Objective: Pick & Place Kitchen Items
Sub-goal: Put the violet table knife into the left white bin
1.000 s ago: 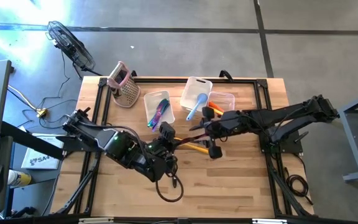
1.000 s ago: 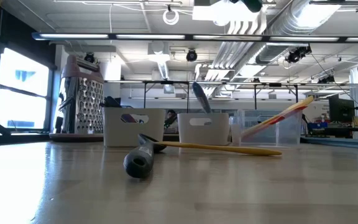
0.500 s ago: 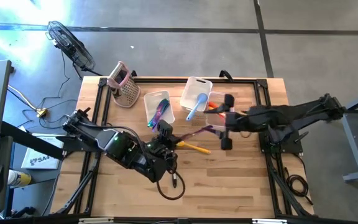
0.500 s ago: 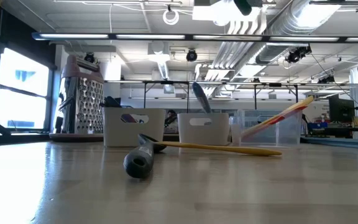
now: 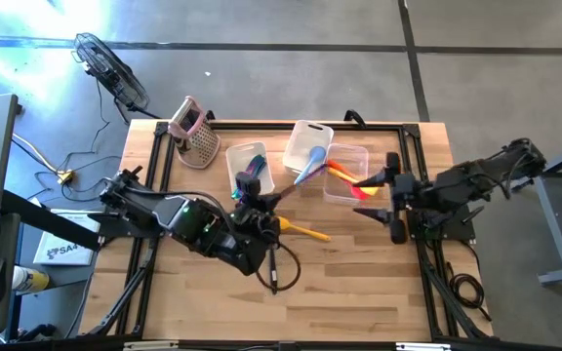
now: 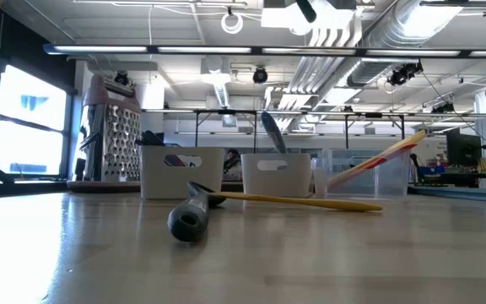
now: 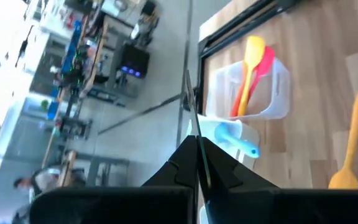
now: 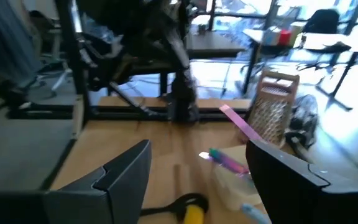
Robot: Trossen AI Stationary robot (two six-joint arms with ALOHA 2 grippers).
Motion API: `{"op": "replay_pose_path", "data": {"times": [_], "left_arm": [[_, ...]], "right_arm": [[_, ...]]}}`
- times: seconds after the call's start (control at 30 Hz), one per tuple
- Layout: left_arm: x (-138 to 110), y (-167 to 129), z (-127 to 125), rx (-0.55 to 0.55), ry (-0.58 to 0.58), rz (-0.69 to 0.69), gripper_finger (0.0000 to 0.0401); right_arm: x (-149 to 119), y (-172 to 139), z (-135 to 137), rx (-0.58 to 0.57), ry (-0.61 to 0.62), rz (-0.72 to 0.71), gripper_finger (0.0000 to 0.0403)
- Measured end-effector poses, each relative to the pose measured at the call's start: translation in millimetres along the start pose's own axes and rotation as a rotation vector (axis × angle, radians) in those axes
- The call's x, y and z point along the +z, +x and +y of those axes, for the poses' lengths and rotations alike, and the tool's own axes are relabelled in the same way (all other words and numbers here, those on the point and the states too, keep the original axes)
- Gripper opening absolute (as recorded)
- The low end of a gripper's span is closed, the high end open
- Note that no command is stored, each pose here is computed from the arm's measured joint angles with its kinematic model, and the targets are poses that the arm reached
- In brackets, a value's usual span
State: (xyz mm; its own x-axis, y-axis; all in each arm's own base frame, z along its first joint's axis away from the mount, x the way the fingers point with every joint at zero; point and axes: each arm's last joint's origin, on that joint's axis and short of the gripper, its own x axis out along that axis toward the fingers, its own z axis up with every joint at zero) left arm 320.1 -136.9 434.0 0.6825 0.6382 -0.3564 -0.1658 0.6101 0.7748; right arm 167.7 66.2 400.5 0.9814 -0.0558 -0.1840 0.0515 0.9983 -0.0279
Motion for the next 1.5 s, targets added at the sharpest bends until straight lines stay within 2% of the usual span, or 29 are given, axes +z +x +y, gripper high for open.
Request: {"op": "replay_pose_path", "data": {"times": [0.17,0.27,0.43,0.53,0.67,0.83,0.93,1.07,1.2,1.37,1.5], "left_arm": [[-5,10,6,0.050,-0.138,0.045,0.0000],[-10,17,11,0.083,-0.206,0.079,0.0000],[-21,26,19,0.189,-0.242,0.147,0.0000],[-32,34,29,0.189,-0.346,0.204,0.0000],[-54,46,49,0.176,-0.493,0.326,0.0000],[-70,63,71,0.171,-0.551,0.404,0.0000],[-79,76,84,0.182,-0.621,0.451,0.0000],[-91,89,95,0.071,-0.704,0.537,0.0000],[-96,96,89,-0.061,-0.727,0.598,0.0000],[-100,102,69,-0.142,-0.721,0.668,0.0000],[-110,110,50,-0.119,-0.648,0.730,0.0000]], "right_arm": [[-5,-17,2,0.068,0.047,0.042,0.0255],[-8,-25,5,0.103,0.032,0.068,0.0255],[-14,-34,5,0.131,0.008,0.117,0.0255],[-17,-35,5,0.124,0.003,0.144,0.0255],[-19,-35,3,0.081,-0.045,0.159,0.0255],[-18,-34,-2,-0.071,-0.091,0.133,0.0255],[-18,-33,-4,-0.112,-0.116,0.130,0.0255],[-18,-32,-7,-0.137,-0.120,0.136,0.0255],[-19,-30,-11,-0.166,-0.119,0.147,0.0255],[-19,-29,-15,-0.192,-0.131,0.157,0.0255],[-19,-28,-16,-0.198,-0.138,0.160,0.0255]]}}
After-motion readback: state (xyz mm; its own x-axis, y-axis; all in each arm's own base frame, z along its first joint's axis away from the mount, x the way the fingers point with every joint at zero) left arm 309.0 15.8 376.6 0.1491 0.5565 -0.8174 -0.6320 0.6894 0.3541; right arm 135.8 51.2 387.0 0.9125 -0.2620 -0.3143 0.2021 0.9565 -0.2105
